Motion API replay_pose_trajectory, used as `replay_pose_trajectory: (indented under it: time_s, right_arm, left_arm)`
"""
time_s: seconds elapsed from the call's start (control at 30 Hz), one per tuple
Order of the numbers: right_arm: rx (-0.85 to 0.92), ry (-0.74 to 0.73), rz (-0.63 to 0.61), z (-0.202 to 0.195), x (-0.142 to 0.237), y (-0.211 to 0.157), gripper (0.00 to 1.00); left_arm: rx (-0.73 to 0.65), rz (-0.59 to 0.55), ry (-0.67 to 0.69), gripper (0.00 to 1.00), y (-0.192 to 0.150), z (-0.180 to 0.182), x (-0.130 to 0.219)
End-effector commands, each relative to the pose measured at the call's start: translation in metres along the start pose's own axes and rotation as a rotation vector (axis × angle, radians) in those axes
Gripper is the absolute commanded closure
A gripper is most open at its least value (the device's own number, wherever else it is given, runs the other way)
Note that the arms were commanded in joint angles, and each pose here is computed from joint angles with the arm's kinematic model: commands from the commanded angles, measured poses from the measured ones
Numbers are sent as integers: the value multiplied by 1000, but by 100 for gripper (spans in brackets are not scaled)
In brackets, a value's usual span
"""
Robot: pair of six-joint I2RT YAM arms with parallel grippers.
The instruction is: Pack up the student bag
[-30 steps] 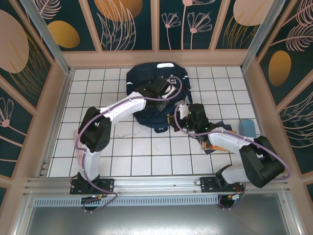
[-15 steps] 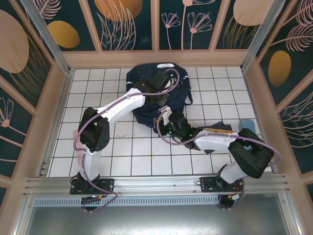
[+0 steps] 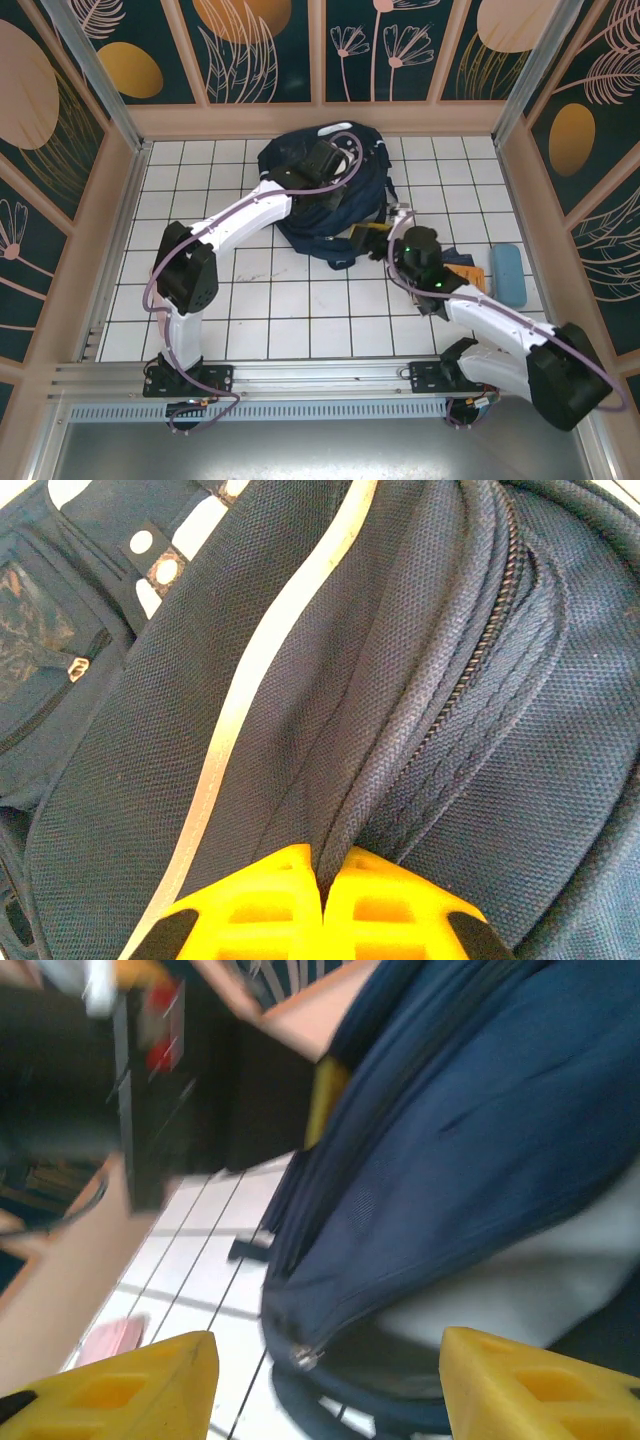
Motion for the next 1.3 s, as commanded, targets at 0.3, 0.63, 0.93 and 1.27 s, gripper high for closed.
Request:
replay_pose_trajectory:
  time_s: [0.3,0.63,0.93,1.27]
  right_arm:
    - [-476,66,86,-28,-28,58,38]
    - [-632,-26,164,-45,-55,58,49]
    - [-599,55,230,-39,-77,57,45]
    - [-580,60,275,-39,-93,49,68]
  left_arm:
    - [42,-168,-82,100,24,-4,38]
    - [27,-166,-125,100,15,-5,41]
    - [-8,-131,-187,100,3,-9,35]
    - [1,-134,-203,100,3,-11,37]
Point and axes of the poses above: each hand's point on the last joint's axis, 136 mm out from that joint toward the fingers, its own x axis back along the fingers, its own z axis along the line the jaws close on, y = z × x, the point moved 7 cm from there along x, back along the fingers, and after that the axes turned 12 degrees about x, right-handed, at the moved point
